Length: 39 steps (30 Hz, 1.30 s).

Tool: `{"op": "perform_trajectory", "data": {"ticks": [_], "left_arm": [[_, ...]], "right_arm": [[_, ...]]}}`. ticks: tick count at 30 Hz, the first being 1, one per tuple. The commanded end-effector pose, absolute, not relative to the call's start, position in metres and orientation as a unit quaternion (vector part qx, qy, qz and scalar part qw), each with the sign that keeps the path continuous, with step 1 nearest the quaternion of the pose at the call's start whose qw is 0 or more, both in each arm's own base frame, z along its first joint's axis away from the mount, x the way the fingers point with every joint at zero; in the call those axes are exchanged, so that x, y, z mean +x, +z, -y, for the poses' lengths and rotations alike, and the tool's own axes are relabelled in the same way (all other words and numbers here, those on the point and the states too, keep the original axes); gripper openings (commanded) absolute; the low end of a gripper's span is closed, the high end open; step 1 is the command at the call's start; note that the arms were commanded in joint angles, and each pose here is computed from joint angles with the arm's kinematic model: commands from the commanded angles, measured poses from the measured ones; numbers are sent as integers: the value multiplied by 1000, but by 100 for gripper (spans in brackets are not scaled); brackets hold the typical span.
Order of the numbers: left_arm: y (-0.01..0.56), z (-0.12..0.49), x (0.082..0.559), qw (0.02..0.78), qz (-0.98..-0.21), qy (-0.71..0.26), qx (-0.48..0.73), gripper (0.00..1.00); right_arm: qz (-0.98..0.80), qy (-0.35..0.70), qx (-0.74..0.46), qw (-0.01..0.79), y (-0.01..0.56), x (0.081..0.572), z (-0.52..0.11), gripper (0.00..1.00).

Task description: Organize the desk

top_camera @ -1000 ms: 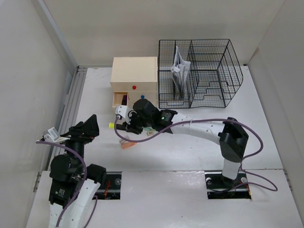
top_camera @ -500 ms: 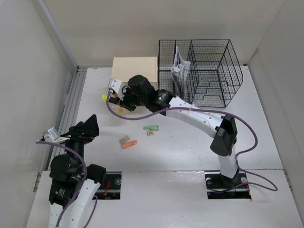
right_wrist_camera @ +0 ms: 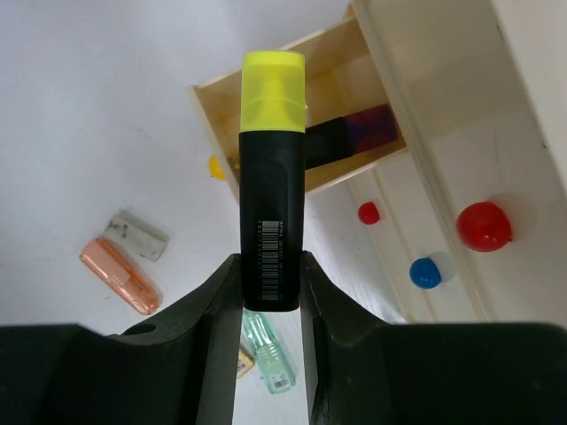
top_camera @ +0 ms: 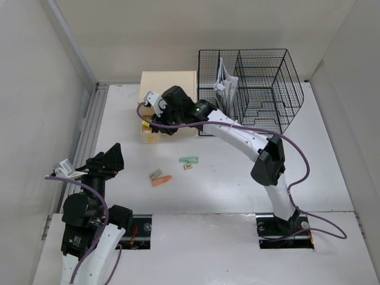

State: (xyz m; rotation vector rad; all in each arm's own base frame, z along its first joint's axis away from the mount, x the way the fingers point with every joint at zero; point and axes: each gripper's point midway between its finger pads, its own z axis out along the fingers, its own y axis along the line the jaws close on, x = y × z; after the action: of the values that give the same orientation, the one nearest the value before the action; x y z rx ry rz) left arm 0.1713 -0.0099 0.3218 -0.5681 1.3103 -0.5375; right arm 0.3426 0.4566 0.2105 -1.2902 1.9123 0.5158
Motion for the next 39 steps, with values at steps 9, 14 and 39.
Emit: {"op": "perform_trajectory", "data": {"ticks": [9, 14, 39], "left_arm": [[339, 6, 163, 742, -567, -252, -253, 99], [339, 6, 163, 742, -567, -252, -253, 99], [338, 8, 165, 739, -572, -253, -250, 99]], "right_arm": [[-775, 240, -459, 360, 237, 332, -461, 0], [-794, 254, -423, 356, 239, 332, -465, 0], [-827, 250, -359, 353, 224, 356, -471, 0]]}}
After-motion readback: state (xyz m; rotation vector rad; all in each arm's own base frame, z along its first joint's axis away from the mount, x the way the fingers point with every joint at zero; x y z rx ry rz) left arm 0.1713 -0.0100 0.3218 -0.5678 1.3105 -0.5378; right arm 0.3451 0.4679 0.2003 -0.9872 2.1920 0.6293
